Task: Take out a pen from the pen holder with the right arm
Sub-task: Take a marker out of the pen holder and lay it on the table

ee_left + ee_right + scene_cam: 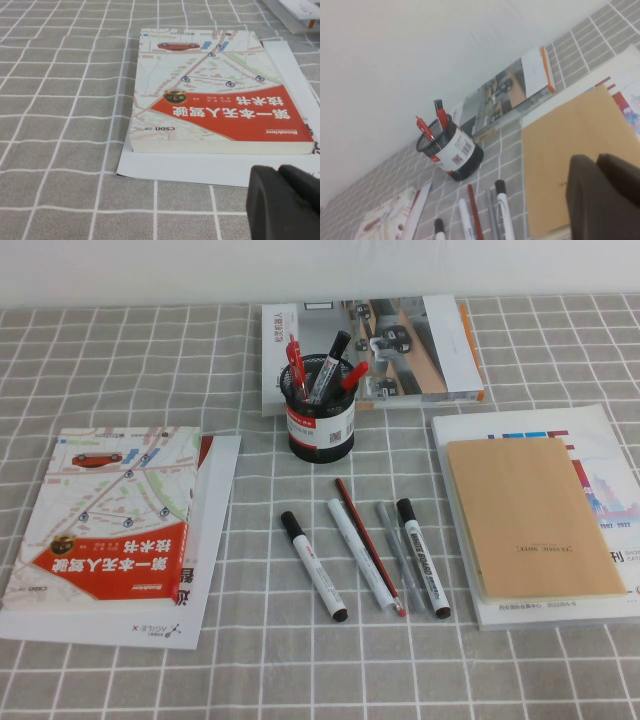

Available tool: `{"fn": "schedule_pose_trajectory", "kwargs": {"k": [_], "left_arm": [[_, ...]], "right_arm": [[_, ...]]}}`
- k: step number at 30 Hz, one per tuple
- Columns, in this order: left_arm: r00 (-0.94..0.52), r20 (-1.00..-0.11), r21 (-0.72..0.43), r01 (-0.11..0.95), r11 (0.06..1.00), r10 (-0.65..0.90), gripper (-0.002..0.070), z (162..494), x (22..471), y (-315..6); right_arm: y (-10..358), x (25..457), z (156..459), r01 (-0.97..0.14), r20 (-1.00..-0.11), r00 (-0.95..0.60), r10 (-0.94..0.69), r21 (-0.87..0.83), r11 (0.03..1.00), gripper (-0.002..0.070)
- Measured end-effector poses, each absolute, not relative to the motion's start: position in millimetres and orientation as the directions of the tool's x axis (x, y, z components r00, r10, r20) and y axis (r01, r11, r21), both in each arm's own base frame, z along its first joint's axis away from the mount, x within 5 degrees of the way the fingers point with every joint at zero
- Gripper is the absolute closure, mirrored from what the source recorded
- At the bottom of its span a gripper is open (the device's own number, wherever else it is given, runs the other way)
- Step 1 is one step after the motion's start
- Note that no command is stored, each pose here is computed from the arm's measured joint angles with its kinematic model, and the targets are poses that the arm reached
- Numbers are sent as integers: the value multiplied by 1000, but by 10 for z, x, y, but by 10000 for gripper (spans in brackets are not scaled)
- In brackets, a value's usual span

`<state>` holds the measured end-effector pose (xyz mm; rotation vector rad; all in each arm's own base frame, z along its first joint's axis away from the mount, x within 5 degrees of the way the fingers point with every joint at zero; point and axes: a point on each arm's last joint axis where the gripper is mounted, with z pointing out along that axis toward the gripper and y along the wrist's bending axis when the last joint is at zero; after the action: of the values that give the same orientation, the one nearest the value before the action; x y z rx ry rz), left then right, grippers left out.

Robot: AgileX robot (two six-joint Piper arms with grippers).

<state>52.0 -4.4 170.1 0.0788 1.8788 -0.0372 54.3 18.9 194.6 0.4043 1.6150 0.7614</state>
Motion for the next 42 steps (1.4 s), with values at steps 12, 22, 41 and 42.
{"fn": "schedule_pose_trajectory", "kwargs": {"k": [12, 22, 41, 42], "left_arm": [[-303, -952, 14, 73, 997, 36, 678, 1701, 520, -44], [-303, -952, 14, 73, 997, 36, 678, 1701, 520, -44], [-303, -952, 14, 73, 997, 36, 678, 1701, 520, -44], [-303, -952, 14, 73, 997, 36, 678, 1701, 520, -44]], "right_arm": [[234, 547, 2122, -182, -739, -239, 630, 672, 718, 689], [430, 980, 2649, -226, -781, -514, 355, 522, 823, 688], [1389, 2139, 2779, -456, -835, -551, -7, 294, 840, 689], [1462, 2179, 2769, -449, -852, -524, -2, 273, 851, 689]]}}
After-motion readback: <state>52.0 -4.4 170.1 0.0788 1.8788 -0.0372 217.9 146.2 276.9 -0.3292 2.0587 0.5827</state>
